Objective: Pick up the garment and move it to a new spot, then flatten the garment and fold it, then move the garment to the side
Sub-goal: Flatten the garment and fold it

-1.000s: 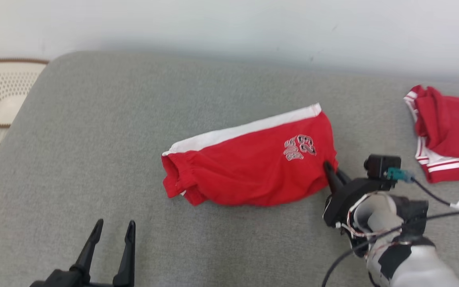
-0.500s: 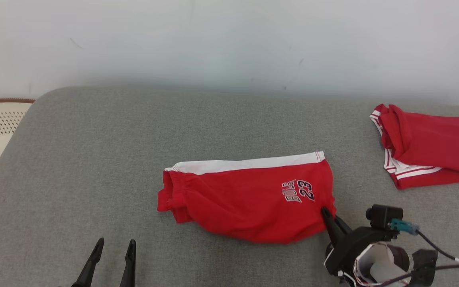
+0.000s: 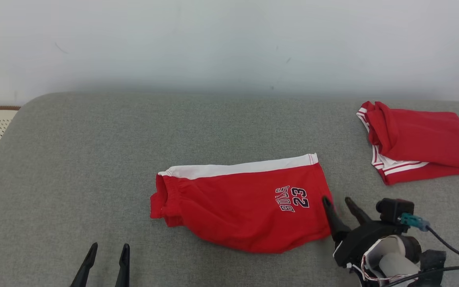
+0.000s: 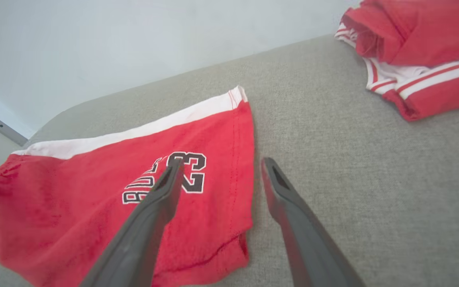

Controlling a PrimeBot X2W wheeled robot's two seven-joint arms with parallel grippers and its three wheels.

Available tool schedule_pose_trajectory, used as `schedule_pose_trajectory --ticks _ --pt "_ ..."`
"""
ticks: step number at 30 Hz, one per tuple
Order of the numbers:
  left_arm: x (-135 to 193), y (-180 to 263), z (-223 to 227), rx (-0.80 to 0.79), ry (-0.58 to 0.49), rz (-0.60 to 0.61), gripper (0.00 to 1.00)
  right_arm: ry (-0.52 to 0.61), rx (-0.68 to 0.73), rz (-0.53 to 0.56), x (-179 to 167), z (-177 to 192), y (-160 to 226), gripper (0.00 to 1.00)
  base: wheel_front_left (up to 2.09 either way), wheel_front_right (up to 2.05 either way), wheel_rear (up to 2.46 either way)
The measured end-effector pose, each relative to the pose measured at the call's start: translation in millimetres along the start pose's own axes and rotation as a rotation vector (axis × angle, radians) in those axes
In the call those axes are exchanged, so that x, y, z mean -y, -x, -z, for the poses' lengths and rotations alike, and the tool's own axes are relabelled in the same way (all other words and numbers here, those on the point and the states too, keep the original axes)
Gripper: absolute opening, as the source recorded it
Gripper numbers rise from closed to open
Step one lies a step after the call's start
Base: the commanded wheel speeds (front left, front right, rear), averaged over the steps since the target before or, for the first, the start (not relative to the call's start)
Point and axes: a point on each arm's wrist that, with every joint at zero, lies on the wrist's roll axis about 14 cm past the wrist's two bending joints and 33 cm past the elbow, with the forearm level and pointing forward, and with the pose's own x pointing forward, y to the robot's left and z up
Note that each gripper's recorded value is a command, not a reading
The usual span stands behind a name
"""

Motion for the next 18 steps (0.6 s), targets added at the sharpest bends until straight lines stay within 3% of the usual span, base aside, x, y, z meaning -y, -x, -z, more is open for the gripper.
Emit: schedule_pose_trajectory --ticks 6,18 --pt "0.1 0.7 -4.9 0.014 -0.005 -0.007 1.00 0.066 0.181 0.003 1.6 -51.7 8.6 1.00 0.00 0.00 0.00" --pt "-3.5 4.6 -14.0 0.033 -0.015 -0.025 1.00 0.136 0.366 0.088 -0.7 -81.0 58.4 1.00 0.00 0.00 0.00"
